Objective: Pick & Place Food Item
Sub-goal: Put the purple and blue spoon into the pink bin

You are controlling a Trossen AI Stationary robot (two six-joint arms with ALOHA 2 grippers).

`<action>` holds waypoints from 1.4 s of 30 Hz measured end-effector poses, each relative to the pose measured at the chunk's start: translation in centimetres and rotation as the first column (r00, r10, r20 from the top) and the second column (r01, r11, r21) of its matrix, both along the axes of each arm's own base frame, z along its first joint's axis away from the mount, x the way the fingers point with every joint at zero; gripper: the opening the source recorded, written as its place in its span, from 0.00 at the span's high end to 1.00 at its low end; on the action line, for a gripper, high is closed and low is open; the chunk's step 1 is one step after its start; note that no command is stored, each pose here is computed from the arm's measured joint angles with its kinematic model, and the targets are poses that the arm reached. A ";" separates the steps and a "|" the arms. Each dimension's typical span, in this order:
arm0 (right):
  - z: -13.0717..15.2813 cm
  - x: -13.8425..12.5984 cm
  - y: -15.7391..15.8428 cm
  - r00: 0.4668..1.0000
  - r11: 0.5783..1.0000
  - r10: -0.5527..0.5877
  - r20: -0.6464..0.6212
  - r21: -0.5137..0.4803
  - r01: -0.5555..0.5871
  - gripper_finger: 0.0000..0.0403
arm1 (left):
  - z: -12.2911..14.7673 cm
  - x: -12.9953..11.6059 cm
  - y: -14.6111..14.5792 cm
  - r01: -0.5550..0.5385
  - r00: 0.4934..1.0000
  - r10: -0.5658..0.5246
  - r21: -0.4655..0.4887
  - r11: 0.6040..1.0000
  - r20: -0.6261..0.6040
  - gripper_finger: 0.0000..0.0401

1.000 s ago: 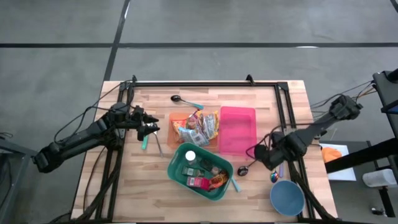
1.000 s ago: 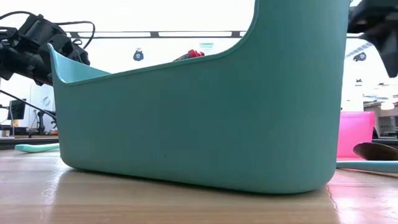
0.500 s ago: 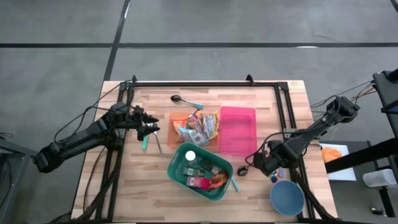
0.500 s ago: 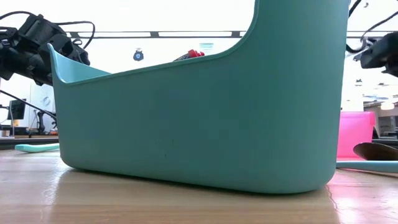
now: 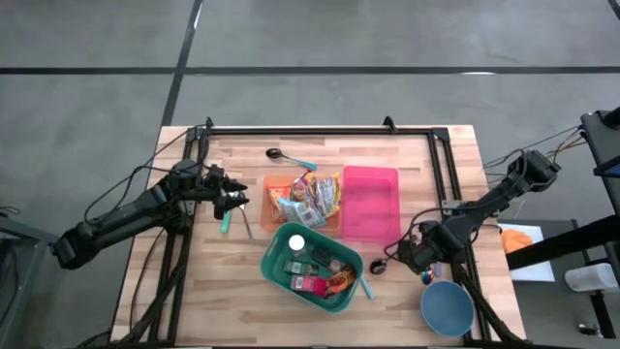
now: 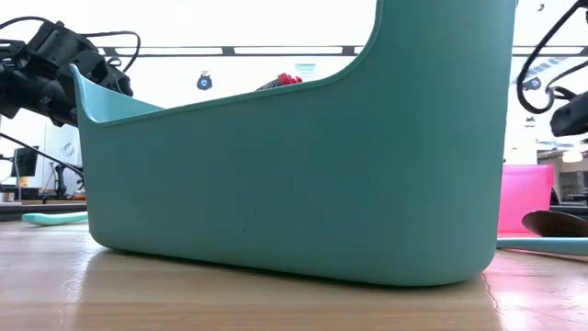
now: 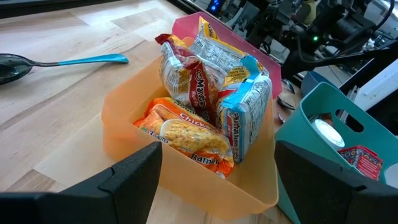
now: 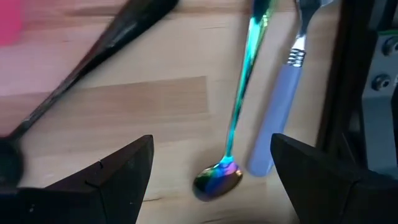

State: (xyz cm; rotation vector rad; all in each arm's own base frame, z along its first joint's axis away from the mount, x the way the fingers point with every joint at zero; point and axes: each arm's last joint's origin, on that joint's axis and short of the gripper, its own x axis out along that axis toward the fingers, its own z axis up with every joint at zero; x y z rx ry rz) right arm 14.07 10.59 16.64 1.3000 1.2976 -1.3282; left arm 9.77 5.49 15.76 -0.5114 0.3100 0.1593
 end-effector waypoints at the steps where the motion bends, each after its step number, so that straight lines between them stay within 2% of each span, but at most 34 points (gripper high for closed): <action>1: -0.1 -0.1 0.0 1.000 1.000 -0.003 -0.003 -0.002 0.003 0.21 | 0.0 0.0 0.0 0.000 1.000 0.000 0.000 1.000 0.000 0.21; 9: -1.2 -0.6 -0.4 1.000 1.000 -0.003 -0.015 -0.010 0.003 0.21 | 0.0 0.0 0.0 0.000 1.000 0.000 0.000 1.000 0.000 0.21; 16: -3.2 -0.9 -0.7 1.000 1.000 -0.006 0.025 0.018 0.005 0.21 | 0.0 0.0 0.0 0.000 1.000 0.000 0.000 1.000 0.000 0.21; 25: -3.0 -0.9 -0.6 0.999 1.000 -0.006 0.032 0.021 0.005 0.23 | 0.0 0.0 0.0 0.000 1.000 0.000 -0.001 1.000 -0.001 0.21; 42: -3.0 -0.7 -0.5 0.999 0.999 -0.029 0.043 0.022 0.028 0.74 | 0.0 0.0 0.0 0.000 1.000 0.000 0.000 1.000 -0.001 0.21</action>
